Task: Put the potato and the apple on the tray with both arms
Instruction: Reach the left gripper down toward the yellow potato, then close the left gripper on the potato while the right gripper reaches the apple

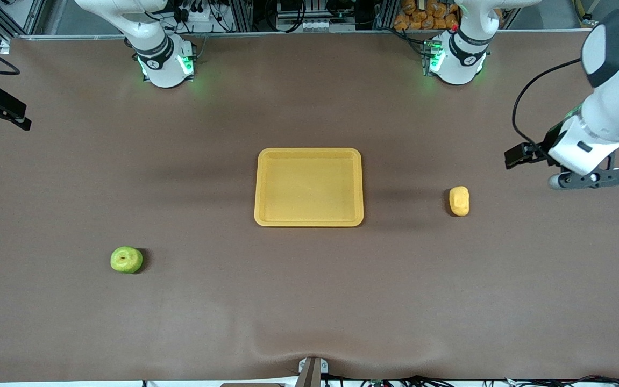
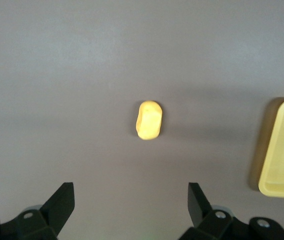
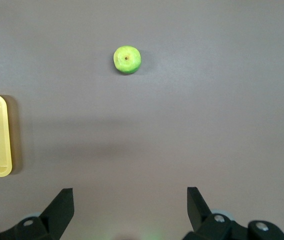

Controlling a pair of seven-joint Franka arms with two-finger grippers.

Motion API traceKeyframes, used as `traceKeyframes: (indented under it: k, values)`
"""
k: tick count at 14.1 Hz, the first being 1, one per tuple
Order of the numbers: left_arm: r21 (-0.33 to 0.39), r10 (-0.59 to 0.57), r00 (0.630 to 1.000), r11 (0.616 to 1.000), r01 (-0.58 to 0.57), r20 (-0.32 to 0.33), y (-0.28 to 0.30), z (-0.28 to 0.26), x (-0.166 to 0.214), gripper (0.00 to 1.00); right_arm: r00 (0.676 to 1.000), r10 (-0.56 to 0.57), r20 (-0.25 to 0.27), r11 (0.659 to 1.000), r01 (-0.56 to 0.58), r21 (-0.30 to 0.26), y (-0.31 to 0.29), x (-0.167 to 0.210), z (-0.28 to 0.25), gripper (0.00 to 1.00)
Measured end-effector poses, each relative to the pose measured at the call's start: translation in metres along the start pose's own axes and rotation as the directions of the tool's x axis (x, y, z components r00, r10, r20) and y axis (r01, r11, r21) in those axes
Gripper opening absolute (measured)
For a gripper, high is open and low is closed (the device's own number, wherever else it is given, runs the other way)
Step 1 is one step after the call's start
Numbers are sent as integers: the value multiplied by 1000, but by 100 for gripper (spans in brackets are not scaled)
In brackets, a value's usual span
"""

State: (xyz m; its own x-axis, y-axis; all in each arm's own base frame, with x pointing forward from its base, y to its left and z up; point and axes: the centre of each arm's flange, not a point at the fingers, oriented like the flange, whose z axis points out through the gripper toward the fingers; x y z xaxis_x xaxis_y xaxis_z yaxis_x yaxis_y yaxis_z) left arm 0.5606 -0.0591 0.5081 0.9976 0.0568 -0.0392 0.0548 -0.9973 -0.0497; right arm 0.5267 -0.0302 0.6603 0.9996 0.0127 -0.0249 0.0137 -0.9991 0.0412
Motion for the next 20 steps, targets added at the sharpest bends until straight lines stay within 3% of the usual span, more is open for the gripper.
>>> traceKeyframes:
  k: [8, 20]
  values:
    - [-18, 3, 998, 1000, -5, -68, 1, 93, -5, 100, 1000, 2, 26, 1000, -2, 0, 2, 12, 14, 100]
    - [-35, 10, 1000, 999, -11, -23, 8, 199, 6, 100, 994, 36, 99, 999, -36, 0, 26, 52, 61, 100]
